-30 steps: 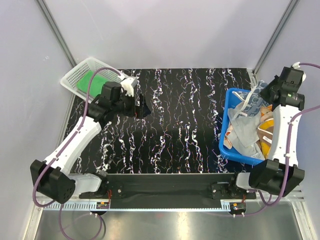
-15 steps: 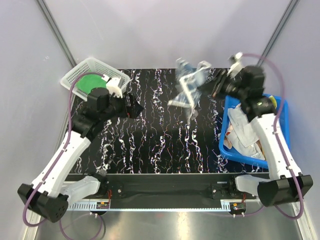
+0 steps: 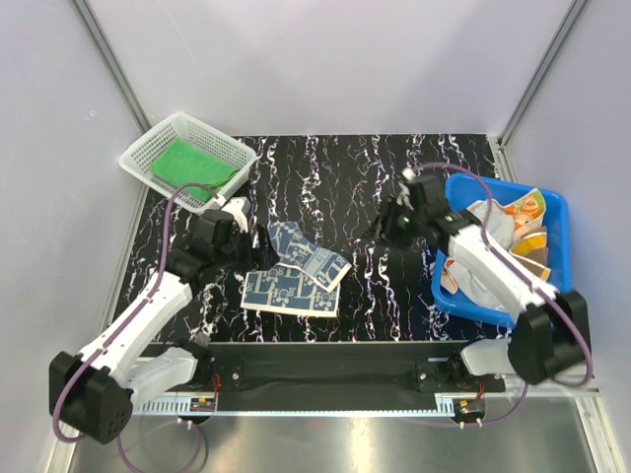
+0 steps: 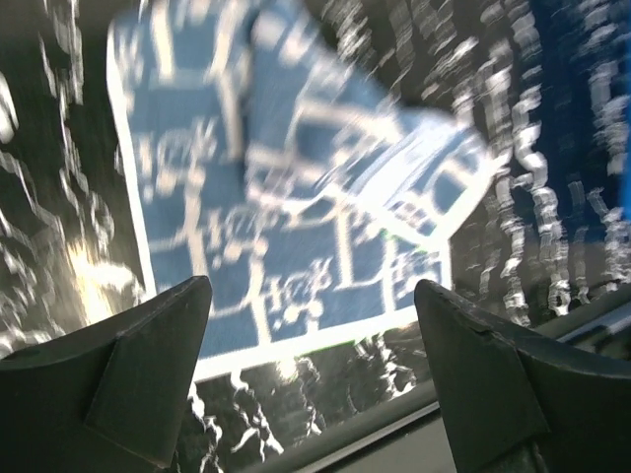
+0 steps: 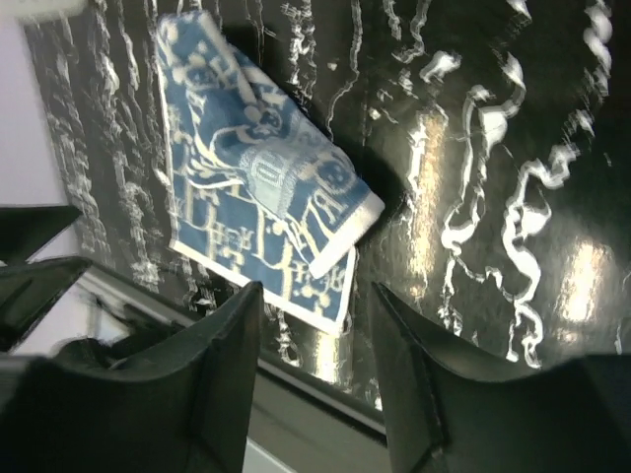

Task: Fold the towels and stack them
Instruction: Move the towel to the center of the board, then flatten out the crumpled towel

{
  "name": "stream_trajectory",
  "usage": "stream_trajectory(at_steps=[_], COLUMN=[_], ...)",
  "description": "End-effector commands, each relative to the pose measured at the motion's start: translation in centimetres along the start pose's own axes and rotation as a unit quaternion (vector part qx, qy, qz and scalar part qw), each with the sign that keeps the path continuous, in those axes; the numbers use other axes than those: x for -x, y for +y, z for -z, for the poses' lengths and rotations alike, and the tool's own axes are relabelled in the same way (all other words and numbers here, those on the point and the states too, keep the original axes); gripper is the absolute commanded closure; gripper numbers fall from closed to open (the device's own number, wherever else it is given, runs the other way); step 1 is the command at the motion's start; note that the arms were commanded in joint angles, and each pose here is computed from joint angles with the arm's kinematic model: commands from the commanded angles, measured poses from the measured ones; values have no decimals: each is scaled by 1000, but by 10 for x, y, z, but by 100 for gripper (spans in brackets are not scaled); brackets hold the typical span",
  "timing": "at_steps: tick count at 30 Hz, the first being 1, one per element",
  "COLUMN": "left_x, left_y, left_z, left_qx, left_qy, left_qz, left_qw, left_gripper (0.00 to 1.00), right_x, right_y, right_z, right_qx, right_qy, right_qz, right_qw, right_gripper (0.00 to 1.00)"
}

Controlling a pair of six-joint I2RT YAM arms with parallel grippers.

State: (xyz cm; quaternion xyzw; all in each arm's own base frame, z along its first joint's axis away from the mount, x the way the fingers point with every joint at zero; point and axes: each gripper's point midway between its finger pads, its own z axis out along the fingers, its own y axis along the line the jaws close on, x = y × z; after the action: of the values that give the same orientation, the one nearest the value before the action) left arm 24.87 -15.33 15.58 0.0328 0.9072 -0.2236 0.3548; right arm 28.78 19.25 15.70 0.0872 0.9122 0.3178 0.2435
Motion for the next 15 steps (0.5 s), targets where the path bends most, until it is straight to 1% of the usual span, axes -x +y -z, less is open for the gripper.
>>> stream_trajectory(at_steps=[1, 2, 3, 4, 5, 6, 7, 9, 12, 13, 15], left_x=[5, 1, -8, -14, -18, -30, -31, -40, -58, -69, -79], left_y=[9, 17, 23, 29, 31, 36, 42, 54, 71, 77, 88], left_z=[-13, -18, -21, -22, -23, -24, -23, -24, -26, -27, -26], left_qx=[25, 46, 59, 73, 79, 85, 99, 130, 171, 186, 214], left_qy=[-28, -22, -10, -3, -1, 10, 3, 7, 29, 46, 55], left_qz=[44, 61, 72, 81, 94, 101, 105, 122, 131, 131, 137], left_qw=[998, 997, 996, 994, 992, 991, 990, 984, 976, 973, 966], left_gripper=[11, 12, 12, 15, 16, 16, 16, 17, 17, 17, 18], right_x=[6, 5, 0, -23, -36, -50, -72, -92, -128, -133, -148], right_y=[29, 28, 35, 37, 43, 43, 52, 45, 31, 27, 19], right_z=[-28, -37, -43, -59, -65, -73, -77, -85, -92, -93, -91], right_qx=[-33, -53, -57, -64, -62, -63, -52, -68, -104, -115, -141], right_qy=[3, 2, 13, 47, 62, 75, 87, 101, 128, 125, 123], right_qz=[125, 146, 171, 190, 209, 219, 242, 221, 179, 170, 159], right_qw=[992, 988, 984, 979, 974, 971, 965, 968, 970, 971, 969], right_gripper=[48, 49, 56, 57, 57, 55, 55, 55, 53, 51, 50])
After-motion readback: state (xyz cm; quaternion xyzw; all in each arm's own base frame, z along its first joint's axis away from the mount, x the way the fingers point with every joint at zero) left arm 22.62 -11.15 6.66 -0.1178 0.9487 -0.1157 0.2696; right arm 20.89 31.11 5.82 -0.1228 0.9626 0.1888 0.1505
